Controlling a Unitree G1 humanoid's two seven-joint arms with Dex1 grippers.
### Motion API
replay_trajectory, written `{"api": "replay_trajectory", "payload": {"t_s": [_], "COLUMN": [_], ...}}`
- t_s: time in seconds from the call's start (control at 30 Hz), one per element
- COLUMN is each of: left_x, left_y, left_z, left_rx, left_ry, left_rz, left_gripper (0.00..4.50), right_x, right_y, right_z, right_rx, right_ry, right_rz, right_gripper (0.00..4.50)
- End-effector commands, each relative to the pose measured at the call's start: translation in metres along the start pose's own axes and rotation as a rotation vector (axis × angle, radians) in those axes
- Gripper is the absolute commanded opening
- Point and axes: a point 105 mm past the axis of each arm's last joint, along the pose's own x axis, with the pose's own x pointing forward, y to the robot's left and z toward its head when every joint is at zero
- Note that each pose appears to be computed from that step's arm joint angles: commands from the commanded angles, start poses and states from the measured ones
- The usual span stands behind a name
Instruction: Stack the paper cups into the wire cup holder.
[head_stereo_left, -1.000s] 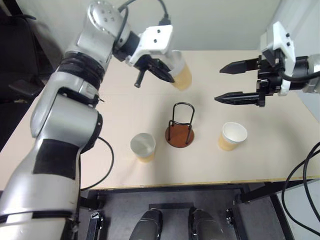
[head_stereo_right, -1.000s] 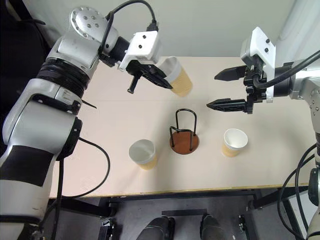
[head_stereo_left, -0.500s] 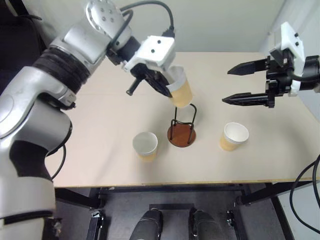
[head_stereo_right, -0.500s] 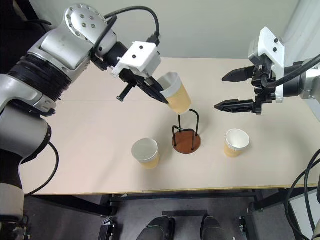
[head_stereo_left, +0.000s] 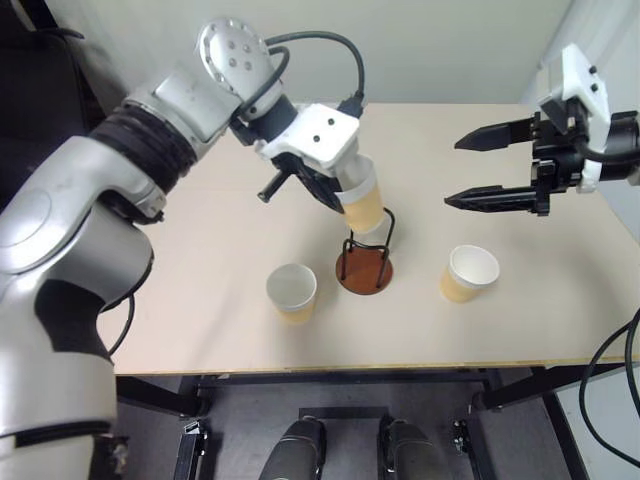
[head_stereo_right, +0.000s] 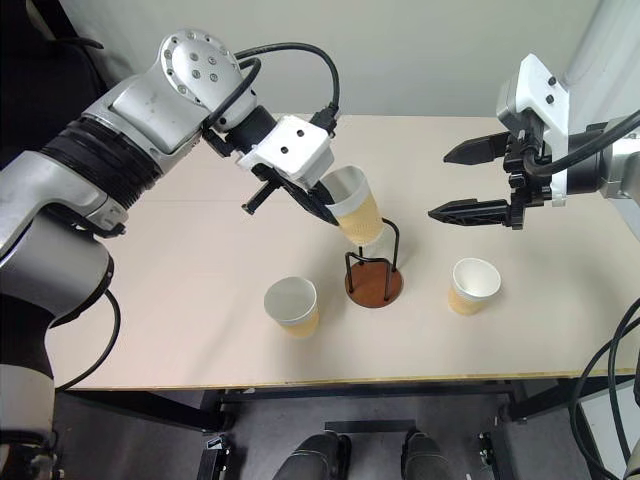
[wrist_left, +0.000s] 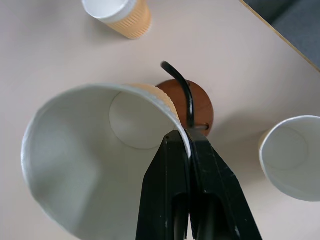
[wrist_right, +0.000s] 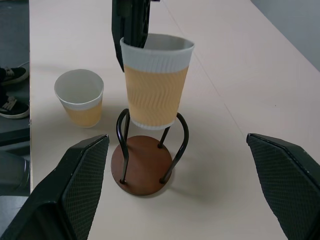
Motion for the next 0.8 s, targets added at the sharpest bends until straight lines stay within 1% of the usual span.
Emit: {"api": "replay_trajectory", "payload": {"t_s": [0.03,0.63,0.8], "left_x": [-0.001,0.013,0.018], "left_y": [-0.003,-0.007,-0.002], "left_z": [0.001,-0.02,-0.017], "left_rx": [0.039,0.085,0.096], "left_ry": [0.021,0.097,0.077], "left_rz": [-0.035,-0.07,-0.058], "left_gripper": [0.06,0.06,0.06], "right_x": [-0.006,-0.005,-0.004], "right_y": [0.002,0.005,0.005], "right_z": [0.012,0.009,0.008], "right_rx": [-0.048,-0.044,-0.044], "right_ry": [-0.019,-0.017,-0.013], "right_rz": [-0.012,-0.015,-0.017], "right_gripper": [4.5,4.5,4.5]}}
